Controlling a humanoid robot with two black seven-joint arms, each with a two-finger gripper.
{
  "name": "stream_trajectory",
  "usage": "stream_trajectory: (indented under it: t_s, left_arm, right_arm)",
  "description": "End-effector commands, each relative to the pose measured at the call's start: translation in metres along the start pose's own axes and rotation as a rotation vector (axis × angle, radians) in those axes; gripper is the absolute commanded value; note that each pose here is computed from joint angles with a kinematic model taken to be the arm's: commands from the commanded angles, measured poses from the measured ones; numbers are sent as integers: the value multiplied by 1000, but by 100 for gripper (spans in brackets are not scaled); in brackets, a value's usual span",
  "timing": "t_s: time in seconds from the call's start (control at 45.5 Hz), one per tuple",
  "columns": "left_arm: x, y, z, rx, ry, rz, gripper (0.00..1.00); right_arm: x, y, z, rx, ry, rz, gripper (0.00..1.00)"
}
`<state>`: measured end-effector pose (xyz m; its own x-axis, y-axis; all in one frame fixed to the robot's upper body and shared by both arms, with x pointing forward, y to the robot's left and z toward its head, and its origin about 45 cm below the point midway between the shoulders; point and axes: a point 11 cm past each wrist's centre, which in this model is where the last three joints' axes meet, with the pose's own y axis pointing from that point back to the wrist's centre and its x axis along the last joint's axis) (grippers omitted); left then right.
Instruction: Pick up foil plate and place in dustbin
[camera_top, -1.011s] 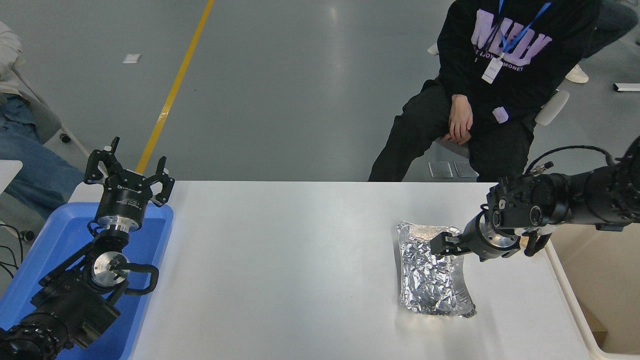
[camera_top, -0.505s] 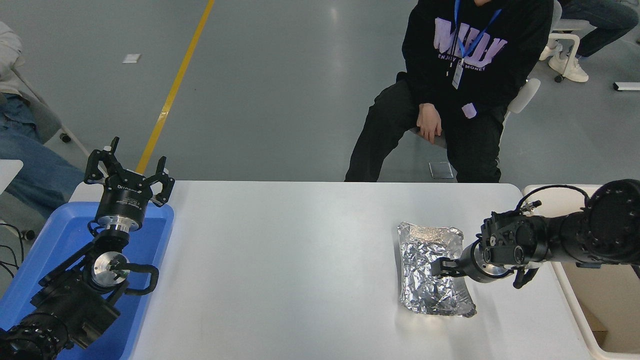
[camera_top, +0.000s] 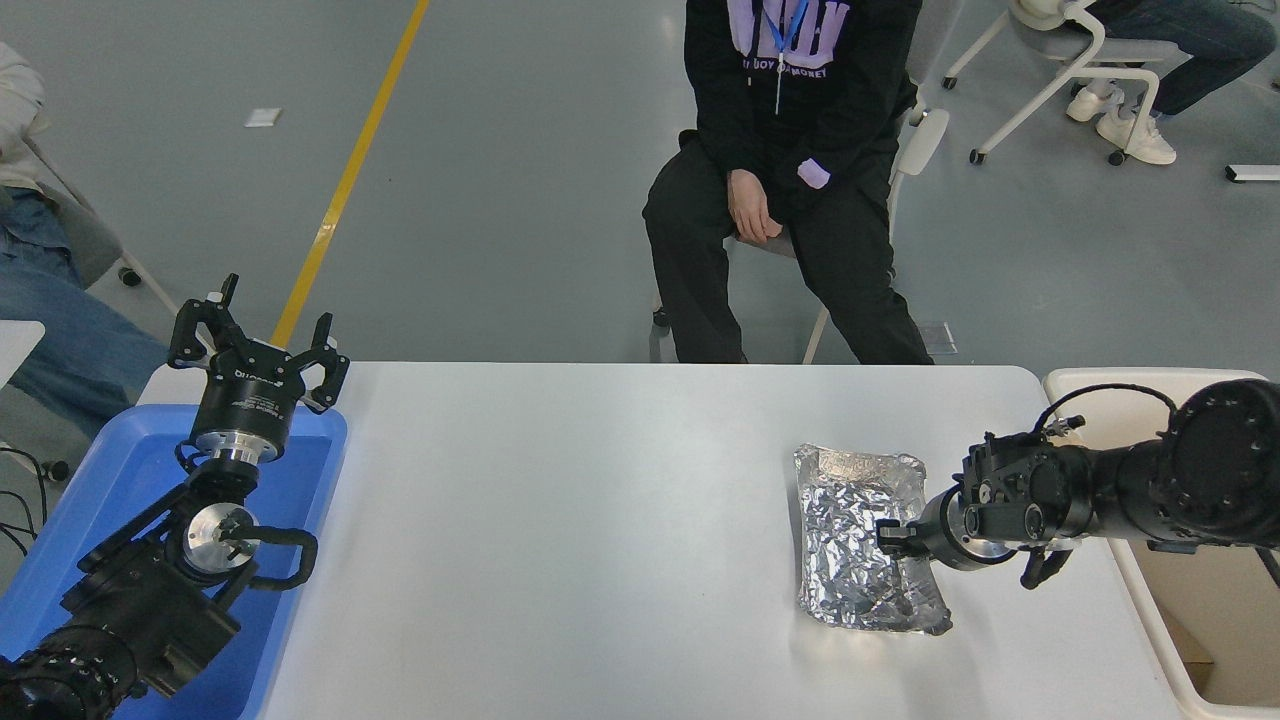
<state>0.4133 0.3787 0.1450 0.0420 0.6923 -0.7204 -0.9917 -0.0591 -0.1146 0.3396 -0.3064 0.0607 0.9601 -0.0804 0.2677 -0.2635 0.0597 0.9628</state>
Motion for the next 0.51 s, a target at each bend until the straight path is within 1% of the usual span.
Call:
stream_trajectory:
  t_s: [0.0,0.132,0.308,0.484]
  left_arm:
    - [0,0,0,0,1,-1,99]
    - [0,0,0,0,0,0,99]
    - [0,0,0,0,0,0,99]
    - [0,0,0,0,1,-1,99]
  right_arm:
    - [-1,2,8,-26,-17,-10,0]
    - [-5,2,7,-24,-16,-24,0]
    - [0,7,11,-24,-25,-17,0]
    - [12,50,24,-7,-70,-33,0]
